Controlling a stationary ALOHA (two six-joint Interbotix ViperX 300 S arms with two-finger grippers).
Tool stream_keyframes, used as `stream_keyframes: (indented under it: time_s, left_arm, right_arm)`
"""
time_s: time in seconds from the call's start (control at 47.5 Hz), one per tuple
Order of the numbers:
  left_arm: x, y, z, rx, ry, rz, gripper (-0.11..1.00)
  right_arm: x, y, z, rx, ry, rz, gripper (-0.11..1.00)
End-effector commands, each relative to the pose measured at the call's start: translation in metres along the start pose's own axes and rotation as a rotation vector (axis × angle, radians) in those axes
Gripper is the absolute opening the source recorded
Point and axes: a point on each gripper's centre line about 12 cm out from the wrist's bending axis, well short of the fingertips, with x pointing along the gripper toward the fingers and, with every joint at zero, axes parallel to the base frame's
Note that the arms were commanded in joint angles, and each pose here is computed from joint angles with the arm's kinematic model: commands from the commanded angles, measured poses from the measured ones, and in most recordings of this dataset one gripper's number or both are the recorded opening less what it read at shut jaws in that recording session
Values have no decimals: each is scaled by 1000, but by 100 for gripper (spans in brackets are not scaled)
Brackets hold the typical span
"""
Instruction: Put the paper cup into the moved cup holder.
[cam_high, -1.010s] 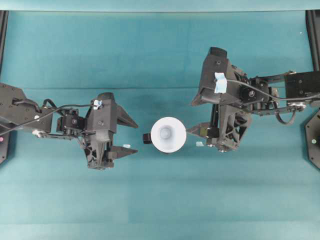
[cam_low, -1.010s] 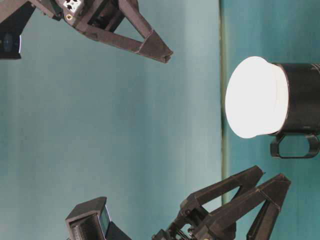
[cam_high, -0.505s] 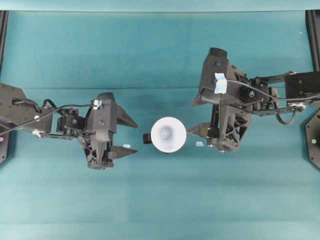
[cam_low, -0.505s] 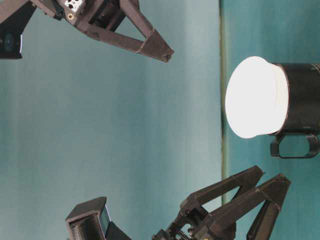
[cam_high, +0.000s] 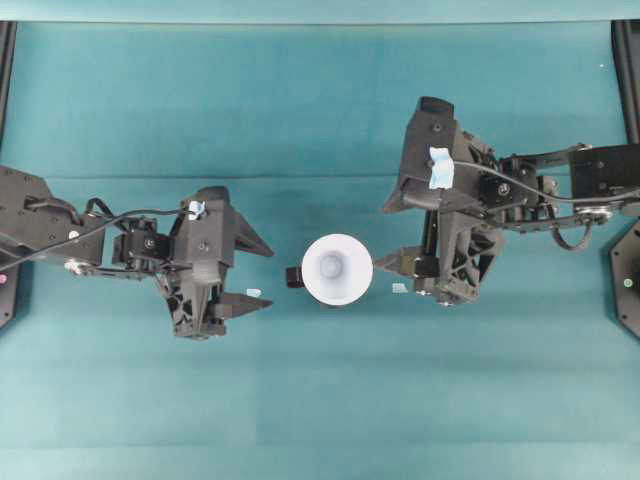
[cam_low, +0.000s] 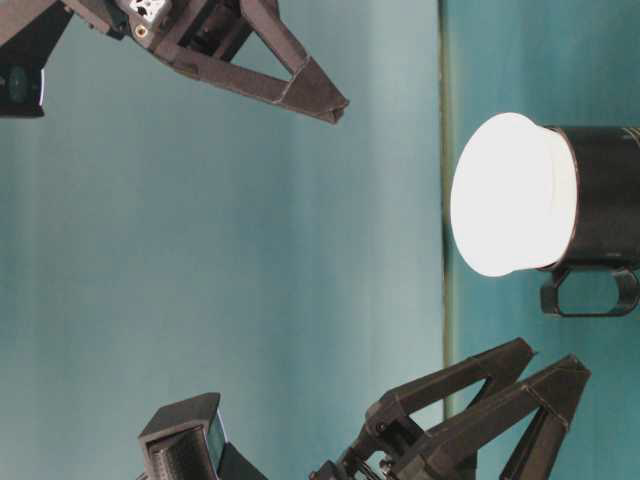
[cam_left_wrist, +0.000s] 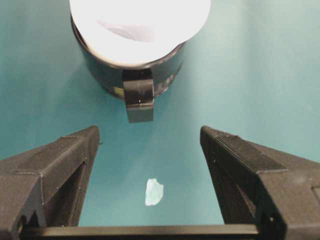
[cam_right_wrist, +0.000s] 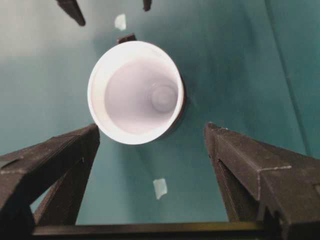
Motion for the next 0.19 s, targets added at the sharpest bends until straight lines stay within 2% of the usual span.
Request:
stream_keyframes:
  time_s: [0.0,0.168]
  left_arm:
    - [-2,-1,10,2,-31,-3,82]
    - [-2,-1,10,2,-31,-3,82]
  right_arm:
    - [-9,3,6,-7,-34,9,92]
    - [-9,3,7,-7,-36,10,92]
